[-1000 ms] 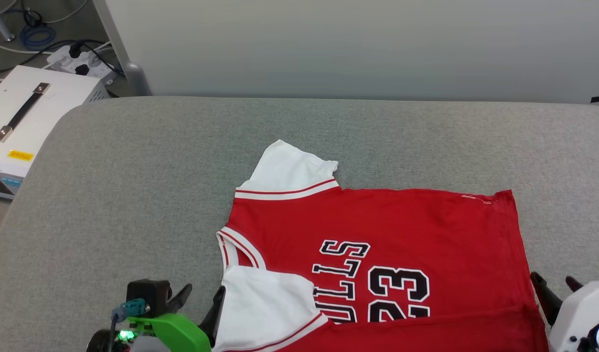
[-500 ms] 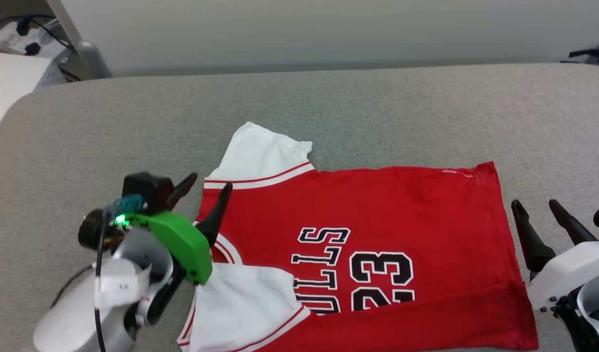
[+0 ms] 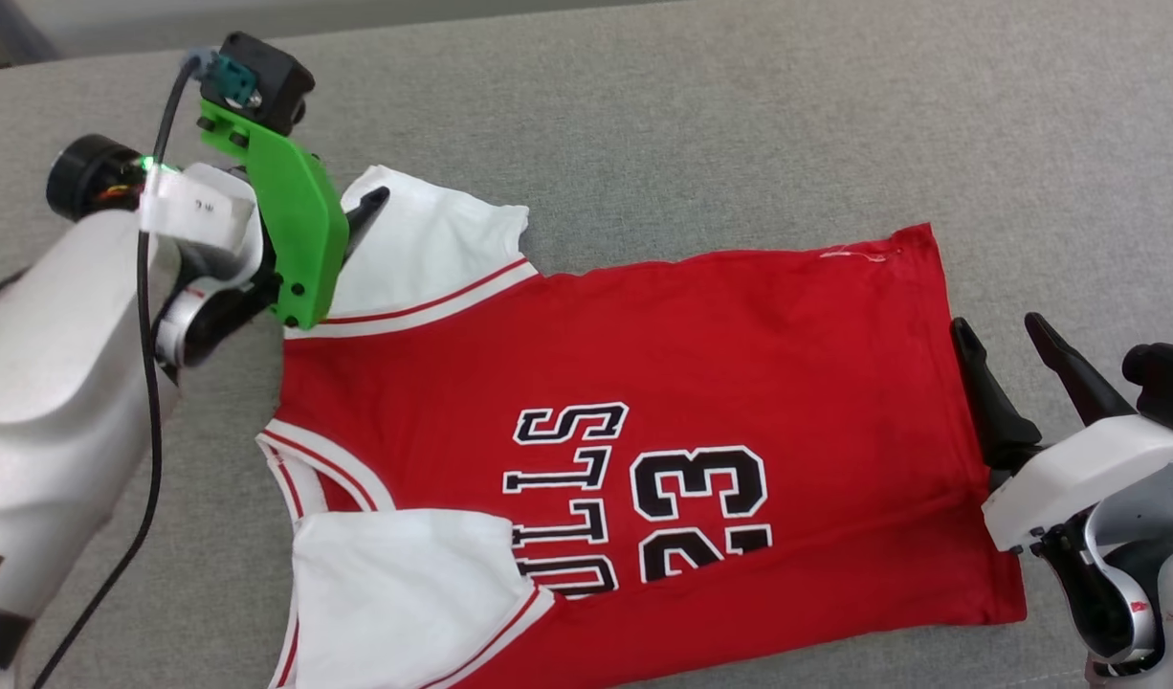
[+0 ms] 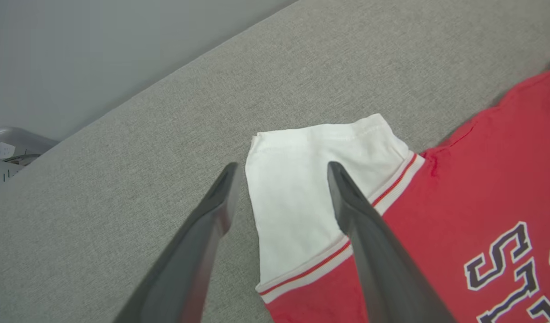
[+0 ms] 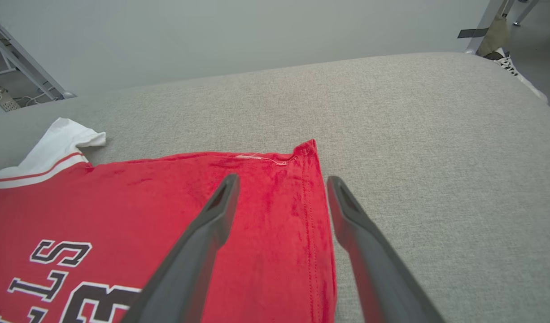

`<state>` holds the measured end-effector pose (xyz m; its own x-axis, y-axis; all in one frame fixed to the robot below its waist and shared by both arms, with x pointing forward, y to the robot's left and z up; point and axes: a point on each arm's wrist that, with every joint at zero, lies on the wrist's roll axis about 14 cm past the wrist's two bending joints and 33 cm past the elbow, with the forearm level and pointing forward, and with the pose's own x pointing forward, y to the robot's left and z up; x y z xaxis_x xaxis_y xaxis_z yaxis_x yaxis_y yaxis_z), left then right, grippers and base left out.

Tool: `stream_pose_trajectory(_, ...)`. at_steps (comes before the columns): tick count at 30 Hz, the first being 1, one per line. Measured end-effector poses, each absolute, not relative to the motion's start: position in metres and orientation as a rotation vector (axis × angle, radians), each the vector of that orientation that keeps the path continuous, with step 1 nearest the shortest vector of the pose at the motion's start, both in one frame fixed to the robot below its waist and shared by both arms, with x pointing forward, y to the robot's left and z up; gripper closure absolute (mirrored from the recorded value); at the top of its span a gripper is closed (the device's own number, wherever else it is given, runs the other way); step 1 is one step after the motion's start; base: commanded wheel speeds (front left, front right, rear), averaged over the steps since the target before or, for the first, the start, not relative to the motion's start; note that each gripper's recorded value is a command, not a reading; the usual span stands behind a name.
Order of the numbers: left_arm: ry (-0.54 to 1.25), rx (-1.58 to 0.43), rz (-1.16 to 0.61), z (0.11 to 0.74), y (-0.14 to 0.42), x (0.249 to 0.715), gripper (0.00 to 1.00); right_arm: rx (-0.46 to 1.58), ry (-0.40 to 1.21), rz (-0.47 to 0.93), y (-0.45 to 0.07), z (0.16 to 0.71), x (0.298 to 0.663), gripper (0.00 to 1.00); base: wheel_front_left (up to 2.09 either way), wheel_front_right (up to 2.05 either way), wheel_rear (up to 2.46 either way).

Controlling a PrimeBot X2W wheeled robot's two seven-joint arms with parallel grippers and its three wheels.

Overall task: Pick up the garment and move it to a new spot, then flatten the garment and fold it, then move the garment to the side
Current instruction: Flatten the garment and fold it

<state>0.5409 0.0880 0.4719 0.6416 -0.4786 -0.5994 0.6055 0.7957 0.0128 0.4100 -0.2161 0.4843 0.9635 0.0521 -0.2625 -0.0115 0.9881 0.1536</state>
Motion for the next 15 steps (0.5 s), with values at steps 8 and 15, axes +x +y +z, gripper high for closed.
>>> stream_pose_trajectory(8, 0.836, 0.273, -0.593, 0.413, 0.091, 0.577, 0.0, 0.144, 0.317, -0.018, -0.23, 0.46, 0.414, 0.0, 0.0, 0.0, 0.0)
stream_pose_trajectory(15, 0.918, 0.253, -0.552, 0.373, 0.096, 0.59, 0.0, 0.135, 0.352, -0.044, -0.238, 0.446, 0.414, 0.0, 0.0, 0.0, 0.0)
